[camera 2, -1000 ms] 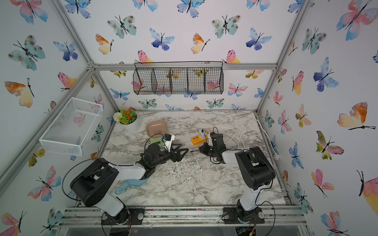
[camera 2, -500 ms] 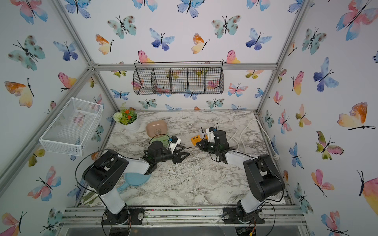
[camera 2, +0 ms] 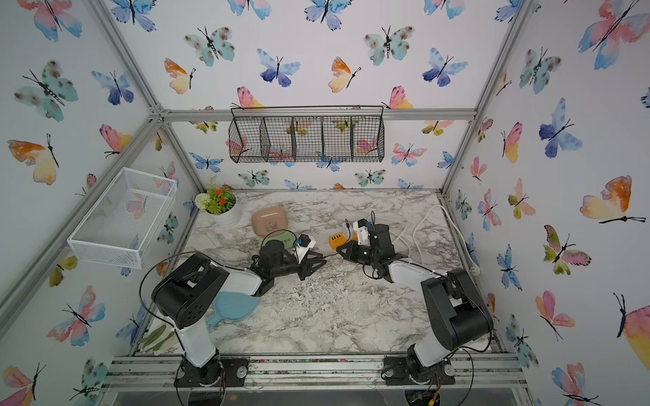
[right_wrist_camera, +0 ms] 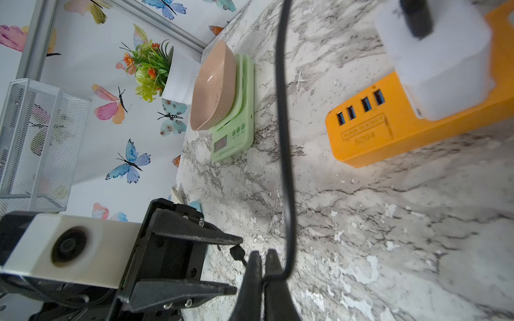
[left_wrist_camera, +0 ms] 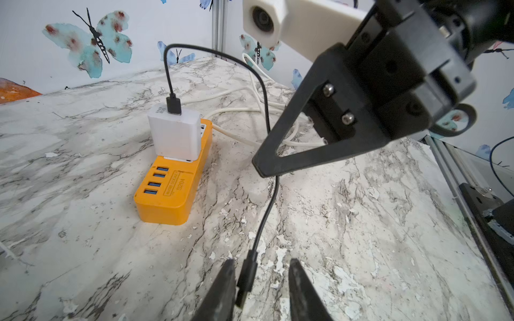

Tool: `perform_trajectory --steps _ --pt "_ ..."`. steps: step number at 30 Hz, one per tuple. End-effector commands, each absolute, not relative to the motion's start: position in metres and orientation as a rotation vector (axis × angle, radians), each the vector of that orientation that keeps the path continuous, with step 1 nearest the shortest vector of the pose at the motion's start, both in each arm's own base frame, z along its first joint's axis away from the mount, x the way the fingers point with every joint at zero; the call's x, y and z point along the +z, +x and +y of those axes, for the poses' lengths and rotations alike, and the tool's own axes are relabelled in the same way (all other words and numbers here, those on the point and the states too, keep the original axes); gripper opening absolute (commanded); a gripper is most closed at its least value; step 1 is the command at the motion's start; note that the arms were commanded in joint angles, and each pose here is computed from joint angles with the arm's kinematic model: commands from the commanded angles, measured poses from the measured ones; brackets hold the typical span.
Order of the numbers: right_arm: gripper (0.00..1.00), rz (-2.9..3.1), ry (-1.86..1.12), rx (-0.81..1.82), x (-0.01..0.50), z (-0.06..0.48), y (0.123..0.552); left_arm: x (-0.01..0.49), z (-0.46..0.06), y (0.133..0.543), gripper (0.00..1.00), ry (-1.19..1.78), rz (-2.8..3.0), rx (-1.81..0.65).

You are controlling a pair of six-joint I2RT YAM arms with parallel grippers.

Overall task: Charge the electronic scale
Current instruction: Pick up the charging cable from the center of the board.

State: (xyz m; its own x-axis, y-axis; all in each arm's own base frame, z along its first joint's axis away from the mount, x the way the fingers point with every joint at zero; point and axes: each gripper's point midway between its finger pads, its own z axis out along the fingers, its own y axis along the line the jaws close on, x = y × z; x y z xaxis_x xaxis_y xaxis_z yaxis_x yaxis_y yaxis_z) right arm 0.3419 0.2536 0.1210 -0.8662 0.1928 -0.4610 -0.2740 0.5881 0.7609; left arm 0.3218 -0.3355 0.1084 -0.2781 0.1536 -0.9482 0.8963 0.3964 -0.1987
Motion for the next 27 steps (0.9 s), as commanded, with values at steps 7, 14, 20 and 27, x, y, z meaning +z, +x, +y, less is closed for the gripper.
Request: perform_trajectory --steps 7,14,20,27 --pt "0.03 2.291 -0.106 1.241 0.134 0.257 0.342 0.106 -0.336 0.324 0.20 0.941 1.696 -0.981" --pt "0.06 2.291 -0.112 1.229 0.135 0.257 0.343 0.108 -0.335 0.322 0.14 0.947 1.686 -0.980" --pt "0.29 2.231 -0.300 1.131 0.145 0.254 0.340 0.115 -0.339 0.318 0.10 0.966 1.673 -1.021" --pt "0.40 2.001 -0.549 1.057 0.164 0.239 0.316 0.133 -0.335 0.312 0.08 0.986 1.663 -1.184"
